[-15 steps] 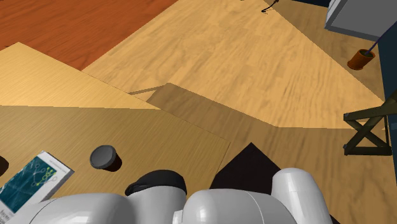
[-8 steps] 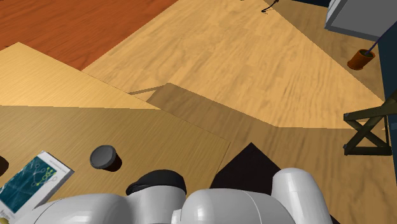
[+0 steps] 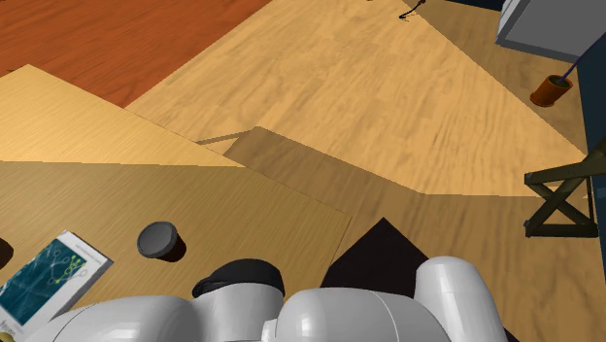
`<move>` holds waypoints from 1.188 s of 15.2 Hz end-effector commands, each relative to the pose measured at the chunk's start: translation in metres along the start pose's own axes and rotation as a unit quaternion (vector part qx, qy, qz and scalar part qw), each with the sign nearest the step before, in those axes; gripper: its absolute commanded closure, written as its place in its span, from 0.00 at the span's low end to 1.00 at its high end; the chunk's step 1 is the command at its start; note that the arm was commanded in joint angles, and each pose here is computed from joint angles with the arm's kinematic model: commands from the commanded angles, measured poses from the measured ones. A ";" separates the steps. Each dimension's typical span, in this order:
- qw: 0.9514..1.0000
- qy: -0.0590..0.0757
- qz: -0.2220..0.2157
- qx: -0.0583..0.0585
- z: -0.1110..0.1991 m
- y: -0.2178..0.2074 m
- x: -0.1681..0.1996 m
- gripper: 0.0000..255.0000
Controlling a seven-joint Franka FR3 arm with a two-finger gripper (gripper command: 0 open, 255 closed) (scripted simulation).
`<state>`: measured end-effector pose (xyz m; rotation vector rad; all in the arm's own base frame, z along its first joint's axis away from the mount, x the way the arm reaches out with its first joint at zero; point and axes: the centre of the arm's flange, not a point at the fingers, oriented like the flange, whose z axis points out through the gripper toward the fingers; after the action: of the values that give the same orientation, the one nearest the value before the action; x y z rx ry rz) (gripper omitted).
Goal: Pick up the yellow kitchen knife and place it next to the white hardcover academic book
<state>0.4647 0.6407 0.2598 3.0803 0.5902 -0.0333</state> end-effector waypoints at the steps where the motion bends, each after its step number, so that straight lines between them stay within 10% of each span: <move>1: 1.000 0.000 0.000 0.000 0.000 0.000 0.000 0.00; 18: 1.000 0.000 0.000 0.000 -0.050 0.000 0.000 0.00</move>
<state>0.4657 0.6411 0.3097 3.0804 0.5901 -0.0332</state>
